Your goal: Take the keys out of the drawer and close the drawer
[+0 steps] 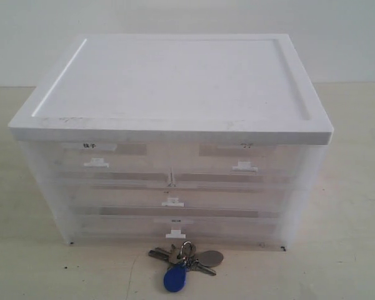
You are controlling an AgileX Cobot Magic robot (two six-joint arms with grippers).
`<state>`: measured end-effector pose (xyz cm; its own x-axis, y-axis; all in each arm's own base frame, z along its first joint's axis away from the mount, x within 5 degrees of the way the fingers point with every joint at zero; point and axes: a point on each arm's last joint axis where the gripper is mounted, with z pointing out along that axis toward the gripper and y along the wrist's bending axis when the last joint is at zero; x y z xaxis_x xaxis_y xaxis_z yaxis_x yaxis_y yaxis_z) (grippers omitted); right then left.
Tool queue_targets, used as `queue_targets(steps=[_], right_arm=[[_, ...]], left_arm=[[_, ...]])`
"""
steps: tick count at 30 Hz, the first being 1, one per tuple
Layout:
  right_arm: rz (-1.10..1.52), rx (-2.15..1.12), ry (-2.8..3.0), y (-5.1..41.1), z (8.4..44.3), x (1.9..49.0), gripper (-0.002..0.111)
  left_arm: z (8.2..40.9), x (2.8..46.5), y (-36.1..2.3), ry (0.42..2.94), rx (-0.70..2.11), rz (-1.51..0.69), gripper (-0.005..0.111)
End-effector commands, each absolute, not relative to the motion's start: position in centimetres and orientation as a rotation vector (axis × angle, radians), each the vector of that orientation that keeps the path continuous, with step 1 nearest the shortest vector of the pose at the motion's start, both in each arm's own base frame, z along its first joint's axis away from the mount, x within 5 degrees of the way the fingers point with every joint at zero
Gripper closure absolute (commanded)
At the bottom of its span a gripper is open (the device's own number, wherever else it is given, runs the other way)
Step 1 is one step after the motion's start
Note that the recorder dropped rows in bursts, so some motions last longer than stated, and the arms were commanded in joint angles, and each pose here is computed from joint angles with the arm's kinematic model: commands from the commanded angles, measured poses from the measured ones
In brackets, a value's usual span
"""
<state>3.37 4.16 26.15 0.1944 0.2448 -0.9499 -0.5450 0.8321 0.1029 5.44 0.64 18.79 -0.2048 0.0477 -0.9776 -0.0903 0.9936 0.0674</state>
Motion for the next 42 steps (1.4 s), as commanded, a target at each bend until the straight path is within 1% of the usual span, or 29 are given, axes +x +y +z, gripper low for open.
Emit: queue_targets(steps=[1, 15, 17, 18, 19, 21, 24, 28, 30, 31, 34, 39, 42], right_arm=[[0.566, -0.283, 1.256, 4.2, 26.1, 3.3, 0.108], [0.547, -0.278, 1.258, 4.1, 26.1, 3.4, 0.108], [0.619, -0.213, 1.253, 4.0, 26.3, 3.4, 0.108], [0.813, -0.036, 1.208, 3.6, 26.9, 3.3, 0.108], [1.06, 0.162, 1.131, 3.1, 27.6, 3.1, 0.108], [1.187, 0.302, 1.04, 2.4, 28.2, 3.1, 0.108], [1.168, 0.397, 0.974, 1.5, 27.9, 3.4, 0.108], [0.975, 0.422, 1.019, 0.9, 25.1, 4.4, 0.108], [0.899, 0.412, 1.03, 0.6, 24.9, 4.5, 0.108], [0.827, 0.43, 1.13, 0.6, 24.1, 4.9, 0.108], [0.516, 0.325, 1.347, 0.4, 22.4, 5.4, 0.108], [0.201, 0.16, 1.528, 0.1, 20.9, 5.6, 0.108], [0.078, 0.074, 1.66, 0.0, 19.7, 5.6, 0.108]], left_arm=[[18.7, 5.4, 0.6, 1.773, -0.036, 0.124, 0.102], [18.7, 5.4, 0.6, 1.773, -0.036, 0.124, 0.102], [18.7, 5.4, 0.6, 1.773, -0.036, 0.124, 0.102], [18.7, 5.4, 0.6, 1.773, -0.036, 0.124, 0.102], [18.7, 5.4, 0.6, 1.773, -0.036, 0.124, 0.102], [18.7, 5.4, 0.6, 1.773, -0.036, 0.124, 0.102], [18.7, 5.4, 0.6, 1.773, -0.036, 0.124, 0.102], [18.7, 5.4, 0.6, 1.773, -0.036, 0.124, 0.102], [18.7, 5.4, 0.6, 1.773, -0.036, 0.124, 0.102], [18.7, 5.4, 0.6, 1.773, -0.036, 0.124, 0.102], [18.7, 5.4, 0.6, 1.773, -0.036, 0.124, 0.102], [18.7, 5.4, 0.6, 1.773, -0.036, 0.124, 0.102], [18.7, 5.4, 0.6, 1.773, -0.036, 0.124, 0.102]])
